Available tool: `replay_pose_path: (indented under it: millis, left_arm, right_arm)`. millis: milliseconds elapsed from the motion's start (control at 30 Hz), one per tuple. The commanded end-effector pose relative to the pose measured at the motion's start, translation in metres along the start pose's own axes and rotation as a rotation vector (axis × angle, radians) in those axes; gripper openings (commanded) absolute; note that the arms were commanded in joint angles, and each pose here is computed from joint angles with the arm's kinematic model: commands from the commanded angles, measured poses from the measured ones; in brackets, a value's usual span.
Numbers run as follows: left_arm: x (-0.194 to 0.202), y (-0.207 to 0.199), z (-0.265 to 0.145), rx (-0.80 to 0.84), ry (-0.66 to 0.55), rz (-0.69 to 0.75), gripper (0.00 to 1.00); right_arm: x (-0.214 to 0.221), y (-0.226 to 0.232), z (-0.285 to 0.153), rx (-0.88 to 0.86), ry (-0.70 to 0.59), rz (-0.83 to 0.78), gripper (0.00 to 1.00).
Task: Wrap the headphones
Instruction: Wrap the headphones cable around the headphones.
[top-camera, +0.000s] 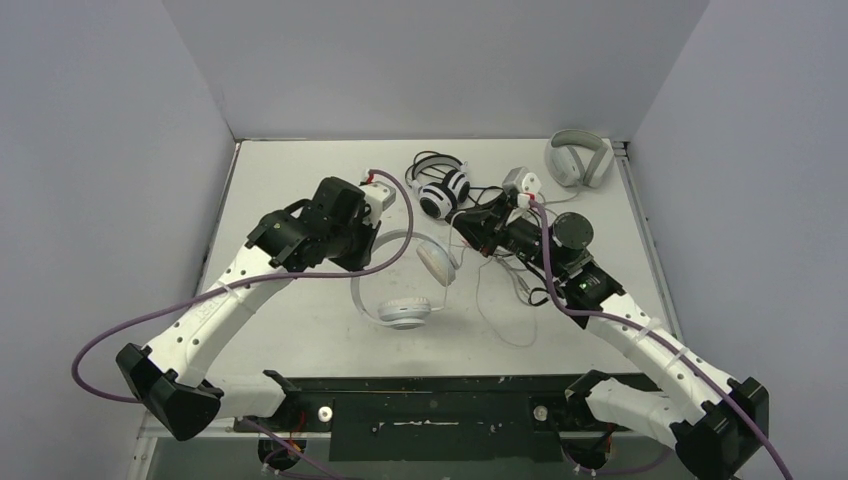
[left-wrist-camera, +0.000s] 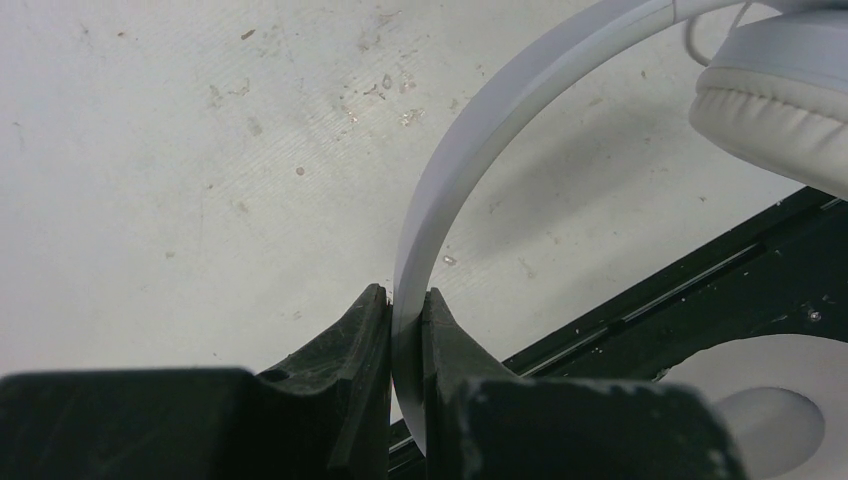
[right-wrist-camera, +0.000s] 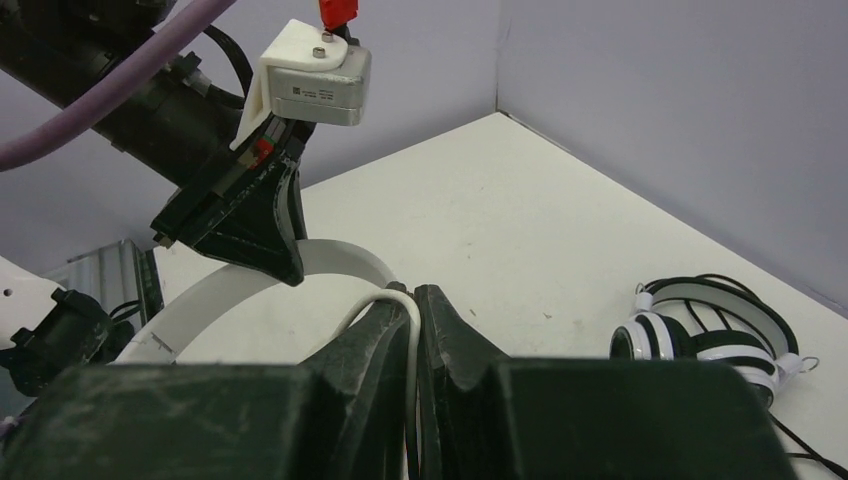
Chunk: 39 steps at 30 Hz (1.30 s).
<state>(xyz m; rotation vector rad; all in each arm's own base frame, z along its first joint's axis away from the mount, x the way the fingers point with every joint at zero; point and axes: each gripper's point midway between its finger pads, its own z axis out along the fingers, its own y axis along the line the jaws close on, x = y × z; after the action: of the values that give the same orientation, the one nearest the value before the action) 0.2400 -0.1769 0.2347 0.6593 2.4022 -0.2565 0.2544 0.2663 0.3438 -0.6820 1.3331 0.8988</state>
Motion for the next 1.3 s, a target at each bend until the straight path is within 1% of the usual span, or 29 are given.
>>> replay_pose_path:
  millis: [0,167,300,433,533,600,700,800,933,1067,1167,1267]
  left_arm:
    - [-0.016,-0.013,0.002,0.045,-0.05,0.046,0.0]
    - [-0.014,-0.031,0.005,0.117,-0.046,0.088,0.0]
    - [-0.015,-0.043,0.004,0.166,-0.051,0.109,0.0]
    - [-0.012,-0.062,0.005,0.272,-0.042,0.123,0.0]
    - [-0.011,-0.067,0.007,0.285,-0.031,0.133,0.0]
    - [-0.013,-0.071,0.005,0.301,-0.036,0.137,0.0]
    - [-0.019,-0.077,-0.003,0.339,-0.069,0.138,0.0]
    - [-0.025,-0.083,-0.015,0.372,-0.113,0.124,0.0]
    - [-0.032,-0.094,-0.035,0.445,-0.163,0.109,0.0]
    - [-0.046,-0.107,-0.059,0.526,-0.228,0.085,0.0]
    - [-0.063,-0.112,-0.079,0.56,-0.294,0.058,0.0]
    - [-0.076,-0.112,-0.093,0.563,-0.329,0.016,0.0]
  right_arm:
    - [-0.032,0.005,0.013,-0.054,-0.057,-0.047,0.06]
    - [-0.023,0.0,0.025,-0.063,0.011,-0.053,0.09]
    - [-0.018,-0.004,0.028,-0.05,0.04,-0.057,0.1]
    - [-0.015,-0.006,0.032,-0.05,0.061,-0.044,0.13]
    - [-0.009,-0.01,0.036,-0.042,0.085,-0.033,0.14]
    - [-0.003,-0.018,0.038,-0.003,0.105,-0.021,0.15]
    - [0.01,-0.036,0.037,0.083,0.137,0.006,0.16]
    - [0.019,-0.047,0.032,0.102,0.13,0.055,0.19]
    - [0.026,-0.052,0.026,0.063,0.095,0.123,0.24]
    - [0.039,-0.047,0.027,0.009,0.103,0.15,0.31]
    - [0.047,-0.043,0.028,-0.019,0.105,0.17,0.33]
    - [0.056,-0.04,0.026,-0.035,0.101,0.189,0.33]
